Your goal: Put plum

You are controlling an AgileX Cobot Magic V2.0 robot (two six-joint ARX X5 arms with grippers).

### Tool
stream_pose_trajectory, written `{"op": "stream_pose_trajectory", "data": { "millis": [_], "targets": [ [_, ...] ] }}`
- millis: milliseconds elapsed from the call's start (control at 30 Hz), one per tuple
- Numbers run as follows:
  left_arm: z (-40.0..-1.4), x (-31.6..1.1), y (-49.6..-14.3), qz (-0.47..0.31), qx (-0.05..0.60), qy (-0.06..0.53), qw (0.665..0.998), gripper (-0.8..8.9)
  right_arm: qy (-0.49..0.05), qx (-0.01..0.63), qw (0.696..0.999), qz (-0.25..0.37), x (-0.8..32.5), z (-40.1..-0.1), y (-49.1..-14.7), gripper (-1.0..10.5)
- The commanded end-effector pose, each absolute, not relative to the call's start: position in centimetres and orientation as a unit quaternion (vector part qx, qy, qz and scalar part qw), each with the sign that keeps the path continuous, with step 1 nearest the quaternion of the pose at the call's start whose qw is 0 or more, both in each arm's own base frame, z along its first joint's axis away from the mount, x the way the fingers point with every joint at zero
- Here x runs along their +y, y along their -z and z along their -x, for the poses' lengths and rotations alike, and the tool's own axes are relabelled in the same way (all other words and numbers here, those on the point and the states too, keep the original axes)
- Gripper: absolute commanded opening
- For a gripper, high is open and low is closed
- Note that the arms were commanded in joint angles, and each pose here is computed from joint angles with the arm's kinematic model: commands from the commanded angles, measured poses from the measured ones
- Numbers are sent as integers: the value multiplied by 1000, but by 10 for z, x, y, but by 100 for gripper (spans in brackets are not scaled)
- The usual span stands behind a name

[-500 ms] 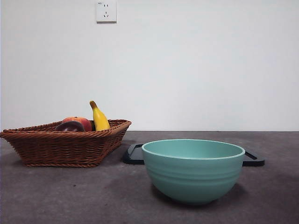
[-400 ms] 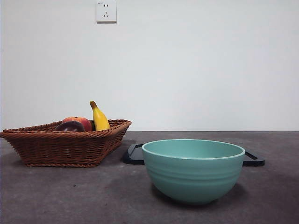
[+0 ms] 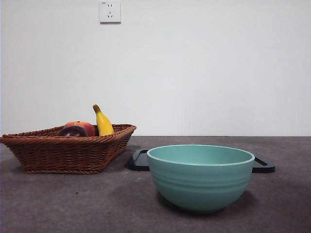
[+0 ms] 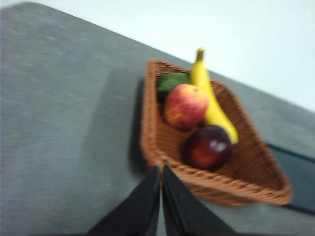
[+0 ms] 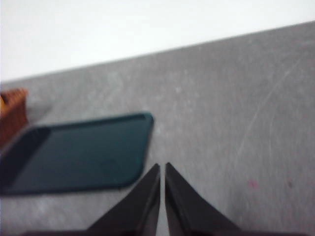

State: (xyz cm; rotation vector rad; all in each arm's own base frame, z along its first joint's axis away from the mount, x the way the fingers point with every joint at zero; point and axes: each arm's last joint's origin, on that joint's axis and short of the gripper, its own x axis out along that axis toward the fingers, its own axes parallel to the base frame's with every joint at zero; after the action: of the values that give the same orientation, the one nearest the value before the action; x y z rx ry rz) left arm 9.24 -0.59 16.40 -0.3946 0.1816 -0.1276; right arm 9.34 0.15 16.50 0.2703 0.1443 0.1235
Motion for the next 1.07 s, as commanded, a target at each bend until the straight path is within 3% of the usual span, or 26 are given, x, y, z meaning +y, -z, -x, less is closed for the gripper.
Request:
{"op": "stream_pose_trajectory", "data": {
  "millis": [33,333,567,800,1067],
  "targets": [
    [-89,-6,-184,233,62,80,967,9,-67,31,986,-148,2,-88,-190,5],
    [-73,-6,-242,238,42,86,966,9,-71,1,987,-145,2,-66,-248,5],
    [-66,-8,-292,162,79,120,976,9,-88,35,987,-132,4,-56,-294,5],
    [-74,-12,-324,107,160,189,963,9,-160,123,973,-116,8,-62,-332,5],
    [-89,-18,-351,80,254,275,924,9,-274,215,930,-118,15,-75,-363,5]
  ]
}}
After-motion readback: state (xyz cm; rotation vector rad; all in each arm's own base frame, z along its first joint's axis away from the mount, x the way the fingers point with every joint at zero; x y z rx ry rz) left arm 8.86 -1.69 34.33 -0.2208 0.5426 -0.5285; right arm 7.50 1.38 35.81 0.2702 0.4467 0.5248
